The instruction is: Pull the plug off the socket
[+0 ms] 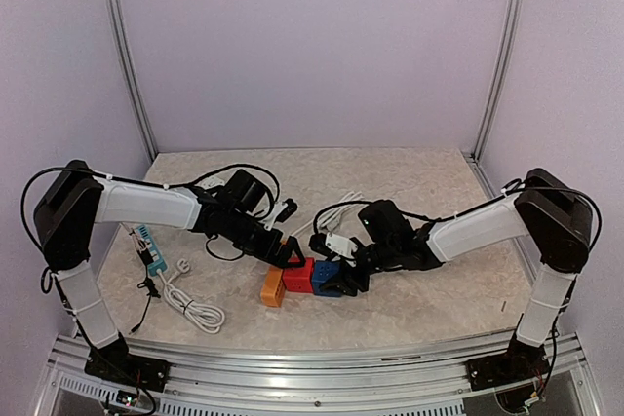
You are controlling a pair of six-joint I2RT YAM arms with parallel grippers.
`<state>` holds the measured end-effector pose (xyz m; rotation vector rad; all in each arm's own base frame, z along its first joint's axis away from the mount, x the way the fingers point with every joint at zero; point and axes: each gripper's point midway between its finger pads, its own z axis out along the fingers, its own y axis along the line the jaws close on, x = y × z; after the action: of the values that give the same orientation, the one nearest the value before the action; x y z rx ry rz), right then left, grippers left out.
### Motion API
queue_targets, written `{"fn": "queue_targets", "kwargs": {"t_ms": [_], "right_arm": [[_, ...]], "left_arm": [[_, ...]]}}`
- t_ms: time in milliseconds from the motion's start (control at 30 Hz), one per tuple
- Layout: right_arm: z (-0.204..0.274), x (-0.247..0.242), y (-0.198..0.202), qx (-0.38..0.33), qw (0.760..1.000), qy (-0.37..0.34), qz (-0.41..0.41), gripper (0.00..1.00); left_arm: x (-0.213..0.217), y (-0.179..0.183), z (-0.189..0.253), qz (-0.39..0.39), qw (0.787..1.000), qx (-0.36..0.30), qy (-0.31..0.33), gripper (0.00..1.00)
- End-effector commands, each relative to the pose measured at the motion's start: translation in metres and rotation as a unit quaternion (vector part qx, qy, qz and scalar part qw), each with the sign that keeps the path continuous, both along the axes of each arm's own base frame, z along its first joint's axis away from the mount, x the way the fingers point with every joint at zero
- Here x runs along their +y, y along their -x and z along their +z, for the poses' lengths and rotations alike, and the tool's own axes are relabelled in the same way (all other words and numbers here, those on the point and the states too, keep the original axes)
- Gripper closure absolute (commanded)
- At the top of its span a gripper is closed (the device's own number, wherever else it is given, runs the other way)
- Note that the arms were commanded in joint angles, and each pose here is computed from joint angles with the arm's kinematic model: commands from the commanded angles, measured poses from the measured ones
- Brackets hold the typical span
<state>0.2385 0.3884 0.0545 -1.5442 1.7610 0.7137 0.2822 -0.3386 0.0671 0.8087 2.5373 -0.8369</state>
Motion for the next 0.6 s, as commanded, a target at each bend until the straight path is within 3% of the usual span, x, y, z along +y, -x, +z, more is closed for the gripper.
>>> {"fn": "queue_targets", "kwargs": {"t_ms": [0, 267, 567], "right_arm": [[-0.013, 0.003, 0.000, 0.019, 1.000, 0.016, -0.010, 0.46], [-0.018, 0.008, 0.001, 0.026, 0.999, 0.016, -0.024, 0.51], [-0.016, 0.013, -0.002, 0.032, 0.999, 0.009, -0.032, 0.61]], "left_arm": [[-0.008, -0.001, 0.015, 0.032, 0.999, 0.003, 0.005, 0.01], [-0.004, -0.001, 0.029, 0.106, 0.994, 0.021, -0.009, 0.01], [-0.018, 0.013, 0.030, 0.098, 0.994, 0.000, -0.037, 0.01]]}}
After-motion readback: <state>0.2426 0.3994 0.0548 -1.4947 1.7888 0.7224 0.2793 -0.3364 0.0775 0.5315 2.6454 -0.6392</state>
